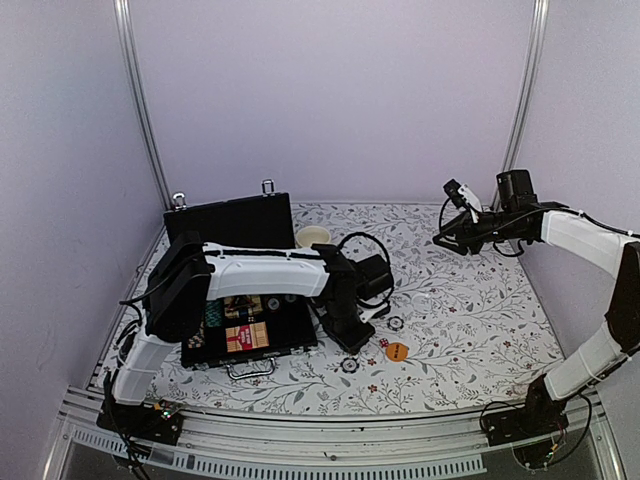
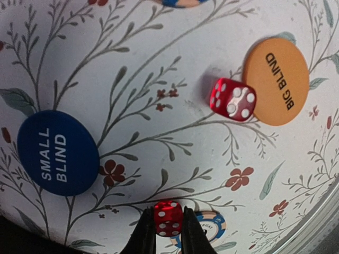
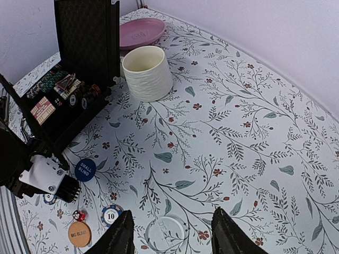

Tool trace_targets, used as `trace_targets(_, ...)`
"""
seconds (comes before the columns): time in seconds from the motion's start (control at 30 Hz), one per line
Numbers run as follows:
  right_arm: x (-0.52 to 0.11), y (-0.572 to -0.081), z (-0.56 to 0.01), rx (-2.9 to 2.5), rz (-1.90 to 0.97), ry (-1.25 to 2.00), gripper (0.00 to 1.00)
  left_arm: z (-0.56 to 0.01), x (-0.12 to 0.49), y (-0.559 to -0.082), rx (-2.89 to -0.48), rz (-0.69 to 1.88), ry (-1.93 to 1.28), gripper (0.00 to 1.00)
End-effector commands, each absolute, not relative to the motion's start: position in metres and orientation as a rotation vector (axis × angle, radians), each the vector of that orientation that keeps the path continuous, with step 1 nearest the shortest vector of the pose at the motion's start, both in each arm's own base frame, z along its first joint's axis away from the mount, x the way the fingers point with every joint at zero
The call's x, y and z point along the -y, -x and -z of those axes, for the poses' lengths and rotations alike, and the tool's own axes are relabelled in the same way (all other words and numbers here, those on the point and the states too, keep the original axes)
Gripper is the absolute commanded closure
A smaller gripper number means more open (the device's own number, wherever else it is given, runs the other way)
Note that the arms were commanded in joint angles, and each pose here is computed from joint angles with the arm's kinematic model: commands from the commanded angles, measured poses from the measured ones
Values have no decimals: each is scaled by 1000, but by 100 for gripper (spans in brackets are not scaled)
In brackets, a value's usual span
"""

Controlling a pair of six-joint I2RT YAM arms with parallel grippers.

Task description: Pack up texas hold em set

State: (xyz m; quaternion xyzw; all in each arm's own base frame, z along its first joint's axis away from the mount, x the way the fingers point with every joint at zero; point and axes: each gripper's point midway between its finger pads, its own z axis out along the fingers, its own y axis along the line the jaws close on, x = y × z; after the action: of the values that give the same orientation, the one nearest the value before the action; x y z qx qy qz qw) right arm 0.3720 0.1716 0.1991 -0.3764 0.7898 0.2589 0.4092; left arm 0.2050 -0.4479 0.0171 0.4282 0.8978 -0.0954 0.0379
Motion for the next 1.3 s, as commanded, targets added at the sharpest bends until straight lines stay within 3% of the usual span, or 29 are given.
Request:
trace_targets(0.0, -173, -371, -198, -1986, -669, 964, 58, -9, 450, -197, -2759, 281, -1364, 88)
trace_targets(0.2, -173, -371, -197, -1987, -669, 965, 58, -18, 448, -202, -2737, 260, -1365, 96)
trace_targets(0.43, -175, -370, -196, -1990, -681, 968, 58, -80, 434, -229, -2668, 274, -1182, 97)
trace_targets(0.7, -176, -370, -191, -2001, -701, 967, 58, -112, 354, -256, -2734, 244, -834, 96)
trace_targets(1.07, -177, -372, -184, -2019, -714, 966, 58, -95, 238, -259, -2842, 76, -511, 96)
trace_targets(1.27, -180, -371, -177, -2041, -765, 961, 58, -69, 204, -265, -2865, -30, -391, 97)
